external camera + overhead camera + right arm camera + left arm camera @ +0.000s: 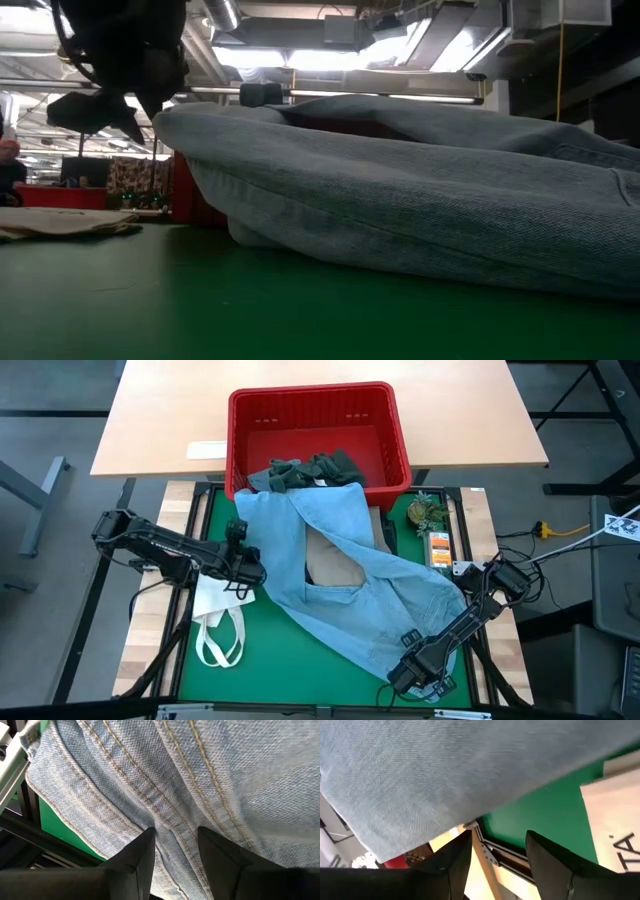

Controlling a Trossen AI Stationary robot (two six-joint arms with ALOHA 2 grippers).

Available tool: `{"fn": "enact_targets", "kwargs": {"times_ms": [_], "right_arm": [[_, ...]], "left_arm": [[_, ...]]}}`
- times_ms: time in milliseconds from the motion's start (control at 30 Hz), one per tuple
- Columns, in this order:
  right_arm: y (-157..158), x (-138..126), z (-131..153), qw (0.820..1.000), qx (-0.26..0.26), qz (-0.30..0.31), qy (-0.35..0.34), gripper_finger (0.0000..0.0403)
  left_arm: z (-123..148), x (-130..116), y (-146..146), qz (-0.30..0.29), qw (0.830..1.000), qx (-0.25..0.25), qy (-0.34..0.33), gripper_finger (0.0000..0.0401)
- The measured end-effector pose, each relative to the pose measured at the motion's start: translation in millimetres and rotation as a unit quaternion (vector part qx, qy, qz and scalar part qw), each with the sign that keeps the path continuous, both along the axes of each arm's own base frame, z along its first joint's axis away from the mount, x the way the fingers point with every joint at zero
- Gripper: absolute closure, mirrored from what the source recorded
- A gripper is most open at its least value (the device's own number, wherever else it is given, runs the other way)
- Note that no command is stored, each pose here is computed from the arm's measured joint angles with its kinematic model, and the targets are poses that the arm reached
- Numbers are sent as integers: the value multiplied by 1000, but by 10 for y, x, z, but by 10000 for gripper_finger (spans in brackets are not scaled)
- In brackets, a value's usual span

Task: Fold laundry
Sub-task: Remove the blue pants from the laundry bin

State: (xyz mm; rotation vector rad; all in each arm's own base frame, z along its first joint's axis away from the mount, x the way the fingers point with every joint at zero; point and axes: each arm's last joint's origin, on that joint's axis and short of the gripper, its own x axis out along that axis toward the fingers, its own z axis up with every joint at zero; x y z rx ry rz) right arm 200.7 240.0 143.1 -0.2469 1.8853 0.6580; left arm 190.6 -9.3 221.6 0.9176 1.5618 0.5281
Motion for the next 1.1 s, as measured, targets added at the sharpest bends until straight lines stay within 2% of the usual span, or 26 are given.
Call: {"fn": "enact_targets", "kwargs": {"times_ms": [200,567,700,867,1100], "right_arm": [[0,0,0,1000,0,0,0,253],[0,0,0,1000,0,0,0,253],[-1,1,0,1000,0,0,0,253],[-1,1,0,1000,0,0,0,253],[-1,2,0,1000,0,-1,1,253]], "left_arm": [[12,-58,-135,-33,999,6,20,220],[12,-105,-391,-103,995,8,16,220],[17,-103,-455,-123,992,24,-1,220],[18,-59,-499,-131,990,37,-45,220],[2,-45,-447,-107,994,6,-37,220]]}}
